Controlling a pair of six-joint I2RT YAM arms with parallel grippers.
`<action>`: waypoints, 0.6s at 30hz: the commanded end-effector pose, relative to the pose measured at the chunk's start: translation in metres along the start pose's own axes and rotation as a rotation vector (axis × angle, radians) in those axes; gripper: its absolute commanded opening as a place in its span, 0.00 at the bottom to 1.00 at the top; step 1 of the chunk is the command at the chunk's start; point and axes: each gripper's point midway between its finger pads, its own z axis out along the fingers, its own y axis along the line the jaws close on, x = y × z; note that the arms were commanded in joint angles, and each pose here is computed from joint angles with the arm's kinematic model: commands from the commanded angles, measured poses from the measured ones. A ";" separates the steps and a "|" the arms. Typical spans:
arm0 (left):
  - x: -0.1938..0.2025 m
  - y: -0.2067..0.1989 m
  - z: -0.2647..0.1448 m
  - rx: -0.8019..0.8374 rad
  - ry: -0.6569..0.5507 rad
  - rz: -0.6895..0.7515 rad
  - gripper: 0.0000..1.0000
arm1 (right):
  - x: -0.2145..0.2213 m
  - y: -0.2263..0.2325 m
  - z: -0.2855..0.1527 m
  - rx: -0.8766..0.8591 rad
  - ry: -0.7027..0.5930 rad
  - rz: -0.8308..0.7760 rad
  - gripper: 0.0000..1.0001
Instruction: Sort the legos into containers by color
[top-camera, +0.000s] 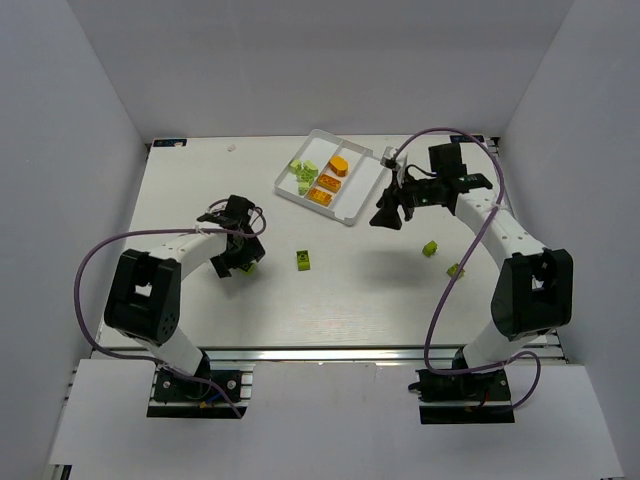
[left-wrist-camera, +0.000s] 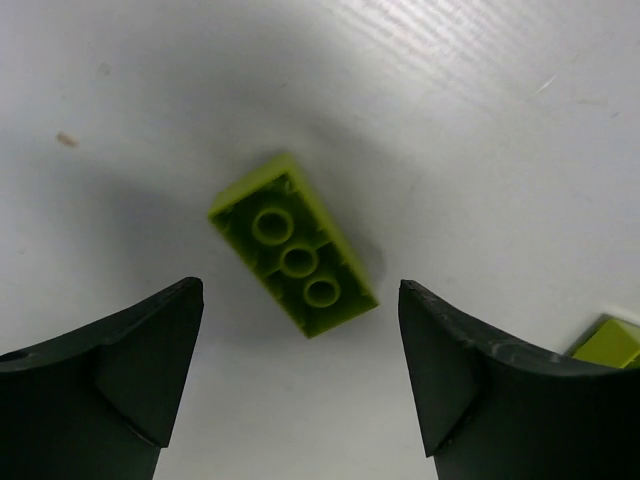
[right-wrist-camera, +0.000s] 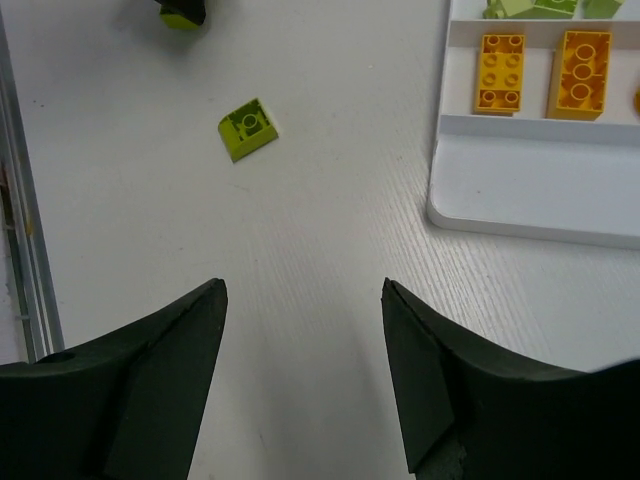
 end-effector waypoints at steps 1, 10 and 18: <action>-0.022 -0.023 -0.003 0.092 -0.030 0.031 0.87 | -0.014 0.002 -0.015 0.027 -0.031 -0.018 0.69; -0.019 -0.017 0.013 0.113 0.021 0.006 0.48 | 0.002 0.008 -0.021 0.039 -0.010 0.020 0.67; -0.046 -0.079 -0.032 0.424 -0.062 0.129 0.20 | 0.005 0.003 -0.031 0.089 0.007 0.071 0.54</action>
